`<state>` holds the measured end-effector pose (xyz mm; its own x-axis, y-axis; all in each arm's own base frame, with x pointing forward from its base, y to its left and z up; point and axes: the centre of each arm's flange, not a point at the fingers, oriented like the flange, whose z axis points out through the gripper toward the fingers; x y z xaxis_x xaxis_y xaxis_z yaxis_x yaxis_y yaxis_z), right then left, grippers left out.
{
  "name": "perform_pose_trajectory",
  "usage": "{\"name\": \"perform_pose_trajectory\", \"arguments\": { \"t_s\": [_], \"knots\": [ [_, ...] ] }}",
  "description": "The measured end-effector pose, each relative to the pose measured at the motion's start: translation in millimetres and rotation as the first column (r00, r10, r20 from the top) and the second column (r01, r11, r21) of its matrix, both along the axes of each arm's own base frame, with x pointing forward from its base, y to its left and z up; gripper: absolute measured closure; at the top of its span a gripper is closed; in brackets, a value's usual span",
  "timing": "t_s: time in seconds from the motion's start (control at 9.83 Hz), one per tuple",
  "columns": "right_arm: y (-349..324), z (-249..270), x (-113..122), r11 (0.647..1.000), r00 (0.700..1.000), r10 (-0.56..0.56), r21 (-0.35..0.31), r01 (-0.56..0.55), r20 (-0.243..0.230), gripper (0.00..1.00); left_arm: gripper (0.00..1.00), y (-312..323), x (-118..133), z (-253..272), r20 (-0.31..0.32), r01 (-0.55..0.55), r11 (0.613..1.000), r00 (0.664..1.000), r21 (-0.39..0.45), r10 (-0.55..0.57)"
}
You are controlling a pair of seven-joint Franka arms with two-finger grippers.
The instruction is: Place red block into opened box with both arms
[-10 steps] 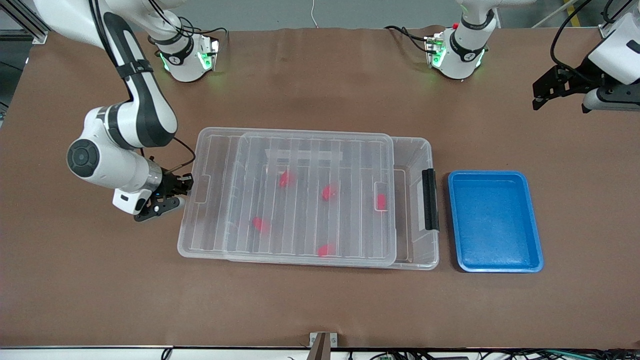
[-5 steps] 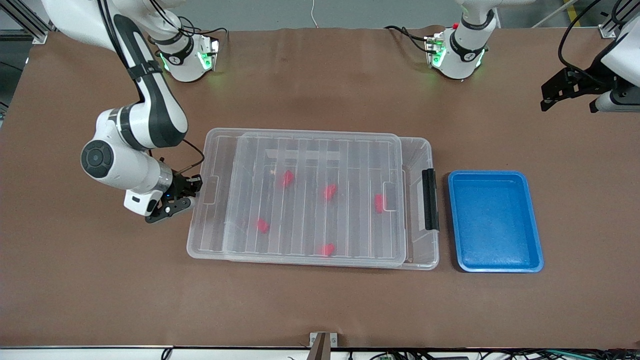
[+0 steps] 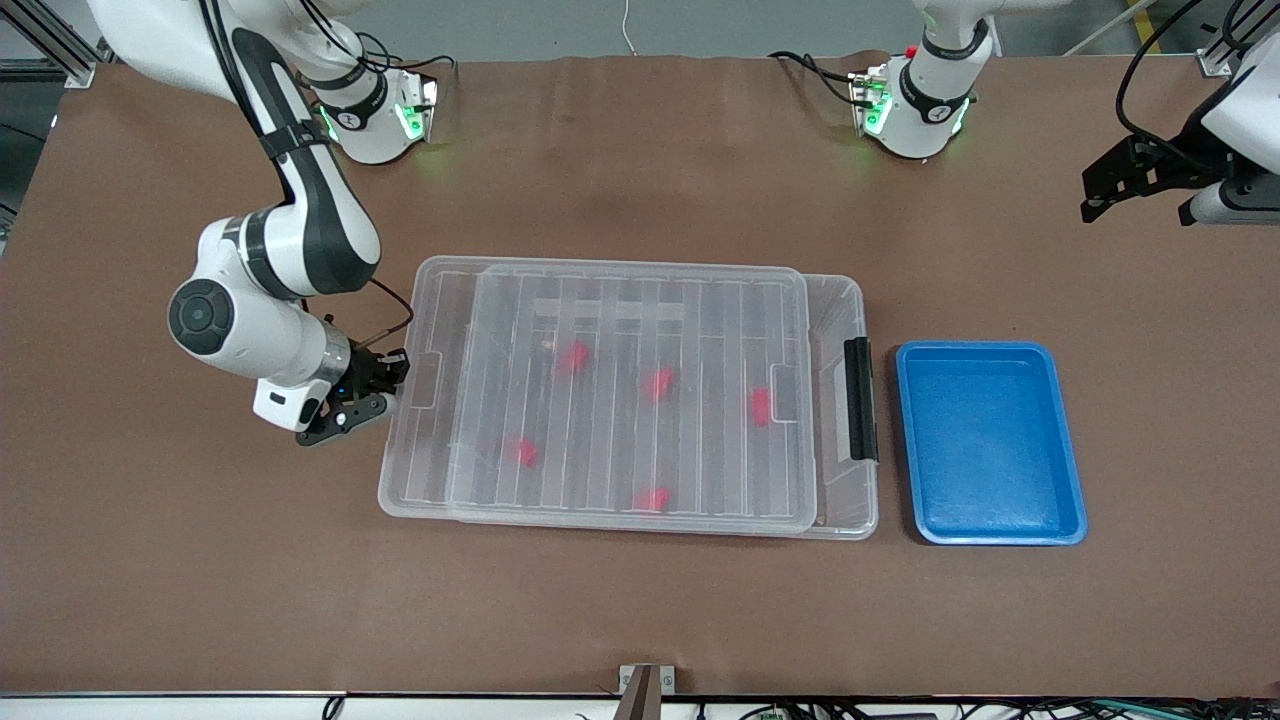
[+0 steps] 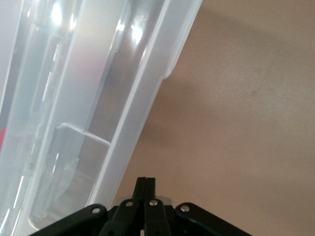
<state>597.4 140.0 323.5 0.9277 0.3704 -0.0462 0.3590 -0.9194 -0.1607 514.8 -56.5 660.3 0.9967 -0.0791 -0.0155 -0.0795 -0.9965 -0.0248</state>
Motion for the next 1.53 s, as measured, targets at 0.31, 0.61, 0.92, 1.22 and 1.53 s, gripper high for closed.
{"name": "perform_pose_trajectory", "arguments": {
  "t_s": [0.31,0.61,0.92,1.22,1.53],
  "knots": [
    [-45.8,42.3,14.0,0.986,0.986,-0.165,-0.011,0.165,-0.005,0.71,0.00,-0.3,0.0,0.0,0.000,-0.012,1.000,1.000,0.000,0.012],
    [-141.1,185.8,-16.3,0.920,0.922,-0.375,-0.082,0.383,0.092,0.26,0.00,-2.7,0.0,4.0,0.010,-0.048,0.999,0.999,-0.001,0.048],
    [-182.9,286.7,-70.4,0.889,0.893,-0.441,-0.092,0.448,0.084,0.00,0.00,-2.9,0.2,6.3,0.015,-0.051,0.999,0.999,-0.001,0.051],
    [-188.4,337.0,-82.4,0.883,0.891,-0.444,-0.120,0.453,0.093,0.00,0.00,-1.9,0.3,6.6,0.016,-0.053,0.999,0.998,-0.002,0.053],
    [-190.7,328.8,-69.6,0.882,0.893,-0.444,-0.139,0.451,0.077,0.00,0.00,-1.2,0.1,5.9,0.009,-0.054,0.999,0.999,-0.001,0.054]
  ]
}}
